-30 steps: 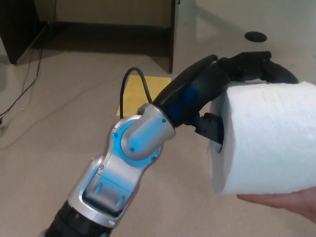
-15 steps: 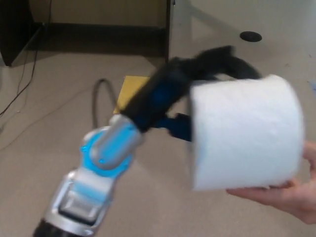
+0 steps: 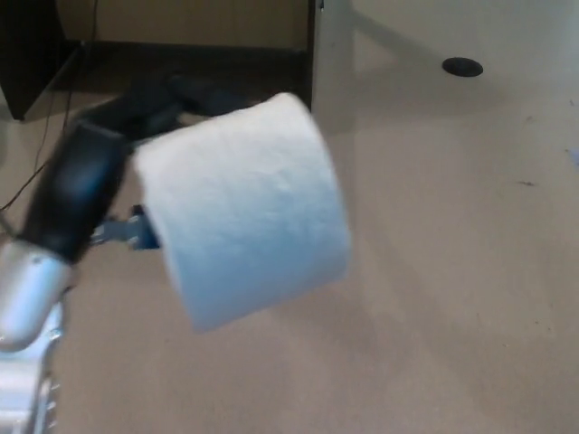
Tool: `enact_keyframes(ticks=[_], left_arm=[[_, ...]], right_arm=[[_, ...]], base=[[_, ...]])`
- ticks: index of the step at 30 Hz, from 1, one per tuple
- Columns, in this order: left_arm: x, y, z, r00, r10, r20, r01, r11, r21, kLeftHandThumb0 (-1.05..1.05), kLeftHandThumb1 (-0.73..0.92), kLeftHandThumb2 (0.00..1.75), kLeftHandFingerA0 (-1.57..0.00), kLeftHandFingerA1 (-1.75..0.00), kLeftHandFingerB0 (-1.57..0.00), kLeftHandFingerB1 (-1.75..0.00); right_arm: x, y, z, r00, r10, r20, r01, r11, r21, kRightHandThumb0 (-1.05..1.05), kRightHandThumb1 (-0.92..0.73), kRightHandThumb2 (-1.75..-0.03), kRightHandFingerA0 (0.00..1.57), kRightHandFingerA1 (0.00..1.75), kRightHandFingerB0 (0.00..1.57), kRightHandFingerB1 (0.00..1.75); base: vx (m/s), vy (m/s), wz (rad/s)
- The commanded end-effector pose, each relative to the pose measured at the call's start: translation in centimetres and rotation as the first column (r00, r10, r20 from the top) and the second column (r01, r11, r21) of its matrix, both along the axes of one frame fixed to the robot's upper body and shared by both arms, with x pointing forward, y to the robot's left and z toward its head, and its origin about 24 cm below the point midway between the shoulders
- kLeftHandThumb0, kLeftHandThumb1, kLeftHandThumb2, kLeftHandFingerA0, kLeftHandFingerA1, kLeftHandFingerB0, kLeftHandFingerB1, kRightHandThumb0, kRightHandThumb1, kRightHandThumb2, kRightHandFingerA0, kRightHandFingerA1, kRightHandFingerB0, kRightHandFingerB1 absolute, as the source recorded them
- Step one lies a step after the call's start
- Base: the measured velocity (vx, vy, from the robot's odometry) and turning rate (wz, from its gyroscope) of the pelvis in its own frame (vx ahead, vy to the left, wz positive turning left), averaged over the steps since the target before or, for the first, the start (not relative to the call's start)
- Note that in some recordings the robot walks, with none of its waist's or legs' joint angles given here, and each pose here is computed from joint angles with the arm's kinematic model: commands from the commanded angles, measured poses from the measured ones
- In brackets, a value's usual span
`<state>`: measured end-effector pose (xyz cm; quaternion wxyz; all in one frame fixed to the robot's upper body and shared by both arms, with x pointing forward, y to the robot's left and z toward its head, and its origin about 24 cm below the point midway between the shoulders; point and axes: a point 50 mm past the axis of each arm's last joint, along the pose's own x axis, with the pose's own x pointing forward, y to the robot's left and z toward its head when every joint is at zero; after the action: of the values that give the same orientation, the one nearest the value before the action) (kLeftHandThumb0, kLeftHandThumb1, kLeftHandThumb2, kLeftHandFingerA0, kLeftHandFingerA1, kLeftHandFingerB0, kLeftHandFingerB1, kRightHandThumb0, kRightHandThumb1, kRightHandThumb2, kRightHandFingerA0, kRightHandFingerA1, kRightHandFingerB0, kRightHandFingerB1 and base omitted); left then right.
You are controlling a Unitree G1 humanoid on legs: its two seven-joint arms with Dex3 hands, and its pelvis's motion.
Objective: A person is holding a toilet paper roll and the robot extends its left hand to grab the roll by inserting its thumb into the gap in the middle and brings its hand down by its side. Then it extends its arm again to hand the toilet paper roll back to the person.
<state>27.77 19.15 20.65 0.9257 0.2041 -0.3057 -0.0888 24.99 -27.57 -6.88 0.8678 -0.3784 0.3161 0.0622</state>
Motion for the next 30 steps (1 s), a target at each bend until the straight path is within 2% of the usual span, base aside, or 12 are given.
enact_keyframes(ticks=[1, 3, 5, 6, 7, 11, 12, 20, 21, 25, 26, 30], left_arm=[[-1.1, 3.6, -2.3, 0.996, 0.066, -0.058, -0.069, 0.996, -0.049, 0.01, 0.79, 0.74, -1.06, -1.29, -0.80, -1.11], [-1.6, 5.6, -4.8, 0.981, 0.147, -0.125, -0.152, 0.988, -0.033, 0.07, 0.74, 0.82, -1.02, -1.24, -0.80, -1.12], [-1.7, 6.6, -6.0, 0.970, 0.184, -0.157, -0.191, 0.981, -0.034, 0.08, 0.74, 0.83, -1.02, -1.25, -0.80, -1.12], [-1.9, 7.4, -7.2, 0.955, 0.212, -0.207, -0.226, 0.973, -0.046, 0.08, 0.75, 0.82, -0.99, -1.28, -0.80, -1.12], [-2.1, 7.8, -7.9, 0.947, 0.231, -0.224, -0.246, 0.968, -0.044, 0.04, 0.79, 0.75, -0.98, -1.33, -0.80, -1.12], [-3.5, 11.0, -12.8, 0.852, 0.384, -0.357, -0.406, 0.914, 0.015, 0.39, 0.73, 0.98, -1.04, -1.32, -0.84, -1.11], [-3.8, 11.6, -13.9, 0.827, 0.408, -0.388, -0.432, 0.902, 0.029, 0.04, 0.74, 0.84, -0.95, -1.40, -0.80, -1.15], [-8.2, 15.4, -20.8, 0.621, 0.491, -0.611, -0.564, 0.821, 0.087, -0.05, 0.76, 0.82, -0.92, -1.49, -0.76, -1.20], [-8.5, 15.6, -21.3, 0.609, 0.494, -0.620, -0.575, 0.814, 0.084, -0.04, 0.75, 0.83, -0.92, -1.49, -0.78, -1.19], [-9.8, 15.9, -22.5, 0.563, 0.528, -0.636, -0.588, 0.797, 0.141, -0.09, 0.80, 0.75, -0.89, -1.46, -0.77, -1.20], [-10.2, 16.0, -23.0, 0.544, 0.536, -0.646, -0.588, 0.793, 0.162, -0.07, 0.80, 0.77, -0.89, -1.45, -0.77, -1.18], [-10.7, 16.4, -24.1, 0.476, 0.563, -0.676, -0.600, 0.770, 0.219, -0.10, 0.78, 0.76, -0.87, -1.45, -0.78, -1.20]], right_arm=[[0.1, -0.5, 0.2, 1.000, 0.003, -0.008, -0.003, 1.000, -0.018, -0.38, -0.69, -0.60, 0.63, 0.61, 0.44, 0.39], [0.1, -0.5, 0.2, 1.000, 0.012, -0.012, -0.012, 1.000, -0.023, -0.43, -0.56, -0.87, 0.58, 0.68, 0.38, 0.52], [0.3, -0.5, 0.4, 1.000, 0.015, -0.009, -0.015, 1.000, -0.027, -0.37, -0.70, -0.61, 0.62, 0.61, 0.43, 0.39], [0.3, -0.5, 0.4, 1.000, 0.017, -0.013, -0.017, 0.999, -0.032, -0.44, -0.57, -0.87, 0.60, 0.69, 0.37, 0.52], [0.3, -0.4, 0.4, 1.000, 0.020, -0.014, -0.020, 0.999, -0.035, -0.38, -0.70, -0.61, 0.63, 0.59, 0.44, 0.39], [0.2, -0.2, 0.2, 1.000, 0.024, -0.017, -0.024, 0.999, -0.030, -0.39, -0.69, -0.61, 0.64, 0.65, 0.44, 0.39], [0.2, -0.2, 0.2, 1.000, 0.025, -0.019, -0.026, 0.999, -0.029, -0.38, -0.70, -0.61, 0.64, 0.66, 0.43, 0.39], [0.6, -0.3, 0.6, 1.000, 0.020, -0.008, -0.020, 0.999, -0.024, -0.44, -0.55, -0.87, 0.63, 0.73, 0.38, 0.53], [0.6, -0.3, 0.5, 1.000, 0.016, -0.008, -0.016, 1.000, -0.021, -0.38, -0.69, -0.61, 0.66, 0.70, 0.44, 0.39], [0.3, -0.2, 0.2, 1.000, 0.023, -0.019, -0.023, 0.999, -0.031, -0.43, -0.56, -0.87, 0.63, 0.74, 0.36, 0.52], [0.2, -0.1, 0.1, 0.999, 0.028, -0.021, -0.028, 0.999, -0.030, -0.38, -0.69, -0.60, 0.64, 0.64, 0.42, 0.39], [0.5, 0.1, 0.3, 0.999, 0.030, -0.014, -0.030, 0.999, -0.024, -0.38, -0.69, -0.60, 0.64, 0.64, 0.43, 0.40]], base=[[0.00, 0.000, 0.00], [0.00, 0.000, 0.00], [0.00, 0.000, 0.00], [0.00, 0.000, 0.00], [0.00, 0.000, 0.00], [0.00, 0.000, 0.00], [0.00, 0.000, 0.00], [0.00, 0.000, 0.00], [0.00, 0.000, 0.00], [0.00, 0.000, 0.00], [0.00, 0.000, 0.00], [0.00, 0.000, 0.00]])
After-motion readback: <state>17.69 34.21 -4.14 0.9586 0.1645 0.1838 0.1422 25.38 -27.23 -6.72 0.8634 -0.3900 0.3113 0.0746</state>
